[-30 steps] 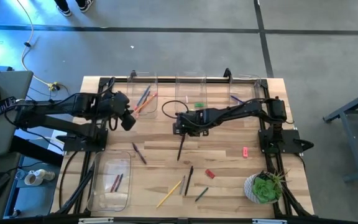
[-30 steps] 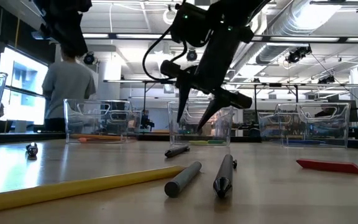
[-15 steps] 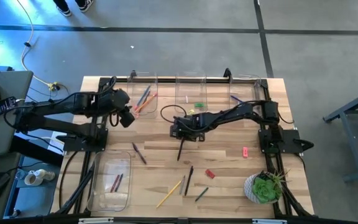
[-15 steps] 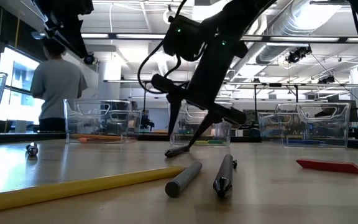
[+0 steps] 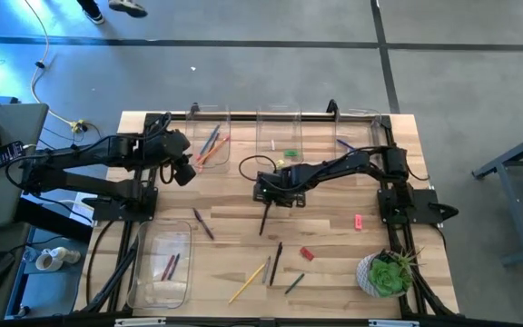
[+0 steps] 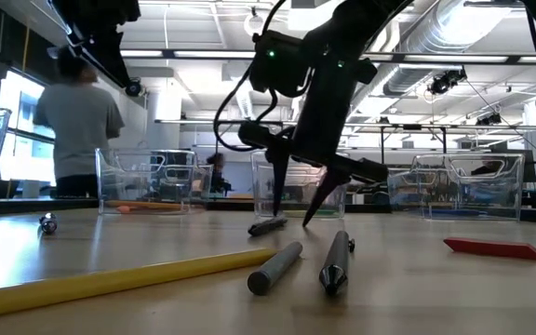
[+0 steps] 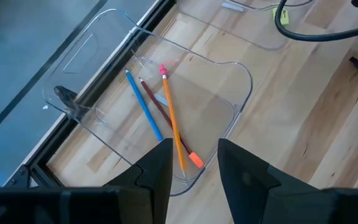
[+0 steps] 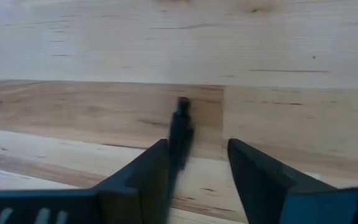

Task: Sort crayons/erasers/pens/pencils in bins
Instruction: Put the top black pen into the top right transparent bin

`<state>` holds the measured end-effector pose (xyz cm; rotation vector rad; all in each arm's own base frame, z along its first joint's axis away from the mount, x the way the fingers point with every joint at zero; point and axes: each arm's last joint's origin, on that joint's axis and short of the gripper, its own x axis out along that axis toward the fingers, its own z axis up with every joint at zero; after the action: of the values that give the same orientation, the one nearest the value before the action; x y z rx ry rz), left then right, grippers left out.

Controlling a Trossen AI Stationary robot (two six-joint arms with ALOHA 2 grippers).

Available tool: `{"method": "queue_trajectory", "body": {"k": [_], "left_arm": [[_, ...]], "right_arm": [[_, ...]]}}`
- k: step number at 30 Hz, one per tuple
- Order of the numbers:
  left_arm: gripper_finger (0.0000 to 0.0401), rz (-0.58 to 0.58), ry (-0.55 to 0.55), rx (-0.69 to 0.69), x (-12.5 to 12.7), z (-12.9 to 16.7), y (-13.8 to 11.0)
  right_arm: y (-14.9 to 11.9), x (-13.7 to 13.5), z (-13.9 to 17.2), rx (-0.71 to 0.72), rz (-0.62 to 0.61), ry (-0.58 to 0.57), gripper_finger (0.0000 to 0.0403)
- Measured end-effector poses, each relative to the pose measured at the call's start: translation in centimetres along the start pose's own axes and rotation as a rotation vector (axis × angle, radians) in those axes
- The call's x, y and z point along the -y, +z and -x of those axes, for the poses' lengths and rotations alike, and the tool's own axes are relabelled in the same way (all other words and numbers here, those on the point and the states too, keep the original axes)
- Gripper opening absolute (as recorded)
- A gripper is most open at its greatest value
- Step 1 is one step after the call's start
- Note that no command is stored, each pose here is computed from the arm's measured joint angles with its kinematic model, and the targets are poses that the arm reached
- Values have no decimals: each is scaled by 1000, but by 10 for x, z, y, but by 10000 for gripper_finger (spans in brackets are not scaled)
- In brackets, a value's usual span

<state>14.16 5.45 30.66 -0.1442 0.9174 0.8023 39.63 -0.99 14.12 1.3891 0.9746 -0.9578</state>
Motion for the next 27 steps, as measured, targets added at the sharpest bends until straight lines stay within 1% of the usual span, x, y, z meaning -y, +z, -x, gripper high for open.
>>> {"method": "queue_trajectory", "body": {"k": [8, 12, 17, 22, 27], "left_arm": [[115, -6, 1, 0, 0, 0, 0], [115, -6, 1, 0, 0, 0, 0], [115, -6, 1, 0, 0, 0, 0], [115, -6, 2, 0, 0, 0, 0], [115, -6, 3, 1, 0, 0, 0]], "right_arm": [[2, 1, 0, 4, 16, -12, 92], [2, 1, 0, 7, 23, -11, 73], [2, -2, 0, 11, 59, 0, 74], [3, -10, 5, 17, 86, 14, 98], [4, -17, 11, 37, 86, 39, 121]]}}
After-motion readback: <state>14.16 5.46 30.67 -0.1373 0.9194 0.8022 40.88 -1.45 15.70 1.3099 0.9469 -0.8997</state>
